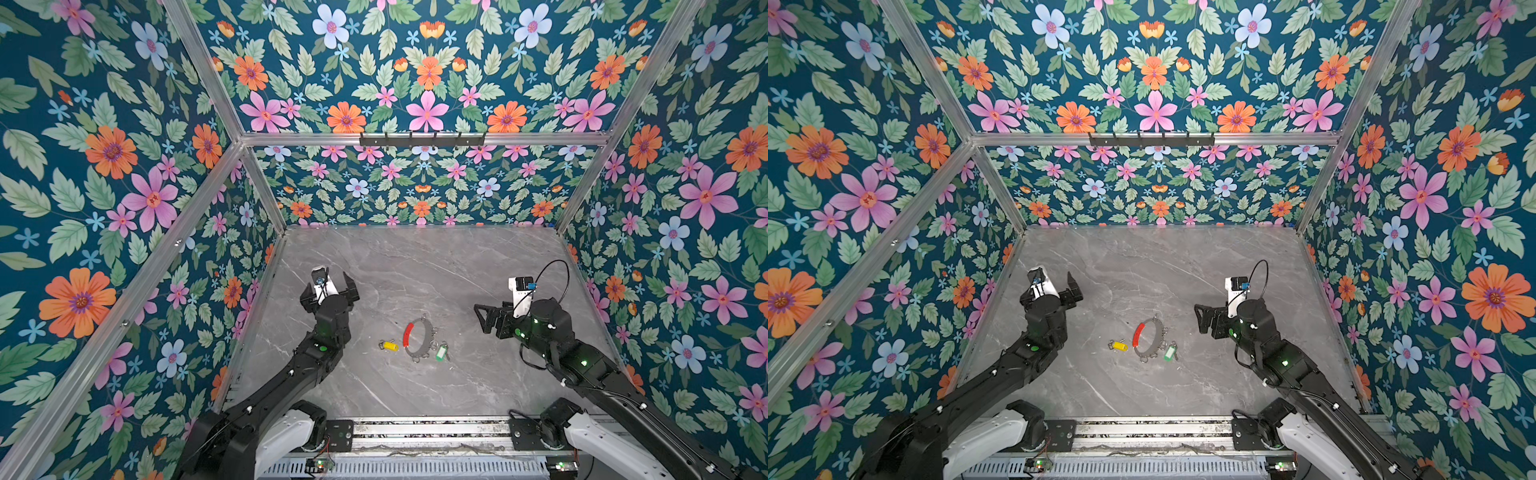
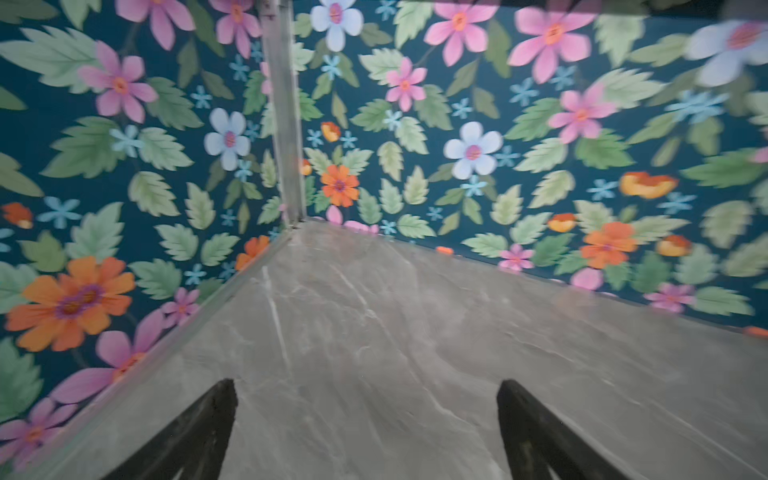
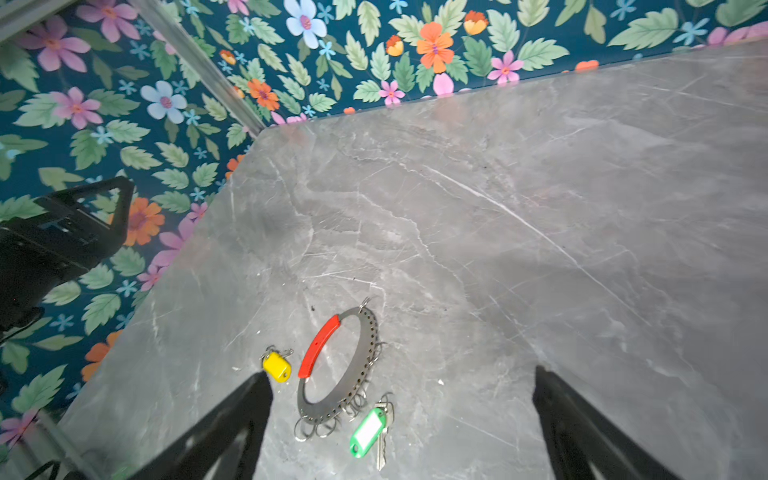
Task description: Remove the keys from the keyring
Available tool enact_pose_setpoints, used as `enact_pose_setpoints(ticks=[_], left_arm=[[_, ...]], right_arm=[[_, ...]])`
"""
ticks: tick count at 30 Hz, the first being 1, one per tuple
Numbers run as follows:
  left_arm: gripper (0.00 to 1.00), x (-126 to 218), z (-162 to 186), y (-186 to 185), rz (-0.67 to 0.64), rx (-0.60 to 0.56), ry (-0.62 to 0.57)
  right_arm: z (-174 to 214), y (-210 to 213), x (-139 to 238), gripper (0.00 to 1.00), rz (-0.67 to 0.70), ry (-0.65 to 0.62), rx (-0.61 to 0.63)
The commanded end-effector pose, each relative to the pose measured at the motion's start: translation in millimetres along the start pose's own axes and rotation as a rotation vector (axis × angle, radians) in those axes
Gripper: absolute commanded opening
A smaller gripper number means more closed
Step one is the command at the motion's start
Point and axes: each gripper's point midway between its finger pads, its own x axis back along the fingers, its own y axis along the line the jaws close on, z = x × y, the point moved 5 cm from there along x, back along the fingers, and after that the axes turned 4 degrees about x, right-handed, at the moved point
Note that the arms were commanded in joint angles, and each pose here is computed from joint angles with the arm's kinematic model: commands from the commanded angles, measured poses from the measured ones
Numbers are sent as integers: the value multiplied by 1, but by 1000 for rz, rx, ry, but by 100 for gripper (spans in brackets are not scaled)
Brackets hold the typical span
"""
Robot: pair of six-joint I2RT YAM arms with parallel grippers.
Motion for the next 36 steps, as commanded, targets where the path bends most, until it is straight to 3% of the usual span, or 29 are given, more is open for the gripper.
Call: enact_pose_setpoints(ticks=[1, 4, 8, 15, 20, 25, 30, 36], left_arm=[[100, -22, 11, 22, -63, -71, 9], [100, -40, 36, 42, -87, -92, 70], [100, -55, 60, 58, -68, -32, 61], [100, -70, 79, 45, 67, -90, 45], [100, -66, 88, 46, 128, -93, 49], [100, -65, 84, 51, 86, -89, 18], [100, -64, 84, 52, 80, -84, 13], [100, -64, 84, 52, 82, -85, 12]], right_arm=[[0, -12, -3, 99, 104, 2, -3], [3, -18, -8, 99, 156, 28, 4], [0, -20, -8, 99, 183, 23, 10], [-5, -21, -6, 99, 159, -102, 158], [-9, -41, -11, 99, 297, -251, 252], [-11, -75, -24, 99, 424, -252, 298], [-2, -131, -30, 99, 535, -264, 186], [16, -179, -38, 99, 478, -303, 61]])
